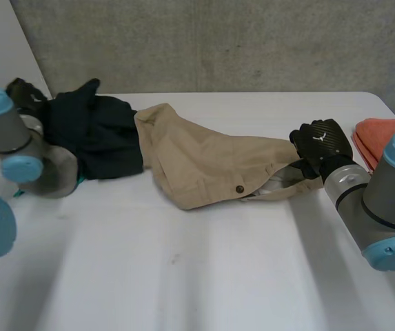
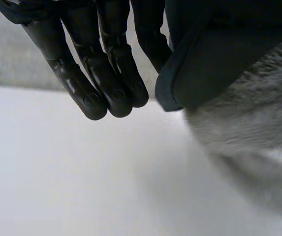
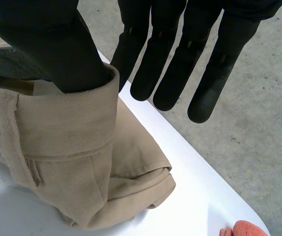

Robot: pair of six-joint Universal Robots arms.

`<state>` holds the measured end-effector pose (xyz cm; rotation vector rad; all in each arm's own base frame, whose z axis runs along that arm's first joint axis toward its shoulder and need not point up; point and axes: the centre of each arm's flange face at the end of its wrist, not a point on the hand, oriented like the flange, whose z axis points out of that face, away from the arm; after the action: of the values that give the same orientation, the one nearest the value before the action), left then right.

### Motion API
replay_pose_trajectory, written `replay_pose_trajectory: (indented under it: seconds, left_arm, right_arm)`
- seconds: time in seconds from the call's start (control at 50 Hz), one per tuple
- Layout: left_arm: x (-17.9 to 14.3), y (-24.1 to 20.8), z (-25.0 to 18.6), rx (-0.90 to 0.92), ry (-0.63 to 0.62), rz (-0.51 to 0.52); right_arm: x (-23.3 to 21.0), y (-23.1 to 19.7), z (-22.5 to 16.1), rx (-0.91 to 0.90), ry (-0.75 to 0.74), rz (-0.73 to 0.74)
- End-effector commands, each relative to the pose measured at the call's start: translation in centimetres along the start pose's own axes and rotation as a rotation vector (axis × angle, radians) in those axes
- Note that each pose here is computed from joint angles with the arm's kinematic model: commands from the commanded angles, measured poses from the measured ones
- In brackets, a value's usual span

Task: Fold the laundry.

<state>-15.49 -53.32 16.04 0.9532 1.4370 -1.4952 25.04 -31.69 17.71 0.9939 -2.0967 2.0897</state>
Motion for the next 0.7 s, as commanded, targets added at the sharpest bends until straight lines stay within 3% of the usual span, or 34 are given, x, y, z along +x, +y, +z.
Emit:
replay_pose_trajectory:
  seconds: [0.02, 0.18, 0.3, 0.38, 0.52, 0.6, 0.7]
  left_arm:
    - [-4.4, 2.3, 0.5, -0.073, -0.071, 0.006]
    - [-9.7, 3.2, 1.2, -0.06, -0.228, 0.005]
    - [-8.4, 0.8, -0.6, -0.002, -0.134, -0.044]
    - [-8.5, -1.8, -2.4, 0.069, -0.083, -0.122]
    - [-12.7, -6.6, -5.7, 0.178, -0.122, -0.368]
    - [-13.1, -9.5, -7.8, 0.271, -0.021, -0.484]
    - [-9.2, -11.2, -10.0, 0.298, 0.285, -0.549]
  right_arm:
    - [0.0, -0.1, 0.0, 0.003, 0.0, 0.001]
    - [-0.2, -0.3, -0.1, 0.008, -0.004, 0.0]
    - [-0.4, -0.5, -0.2, 0.011, -0.01, -0.001]
    - [-0.3, -0.5, -0.1, 0.012, -0.006, -0.001]
    - [0.2, -0.7, -0.1, 0.017, 0.005, 0.0]
    - [0.1, -0.7, -0.1, 0.018, 0.004, 0.0]
    - [-0.1, -0.7, -0.2, 0.015, -0.001, 0.0]
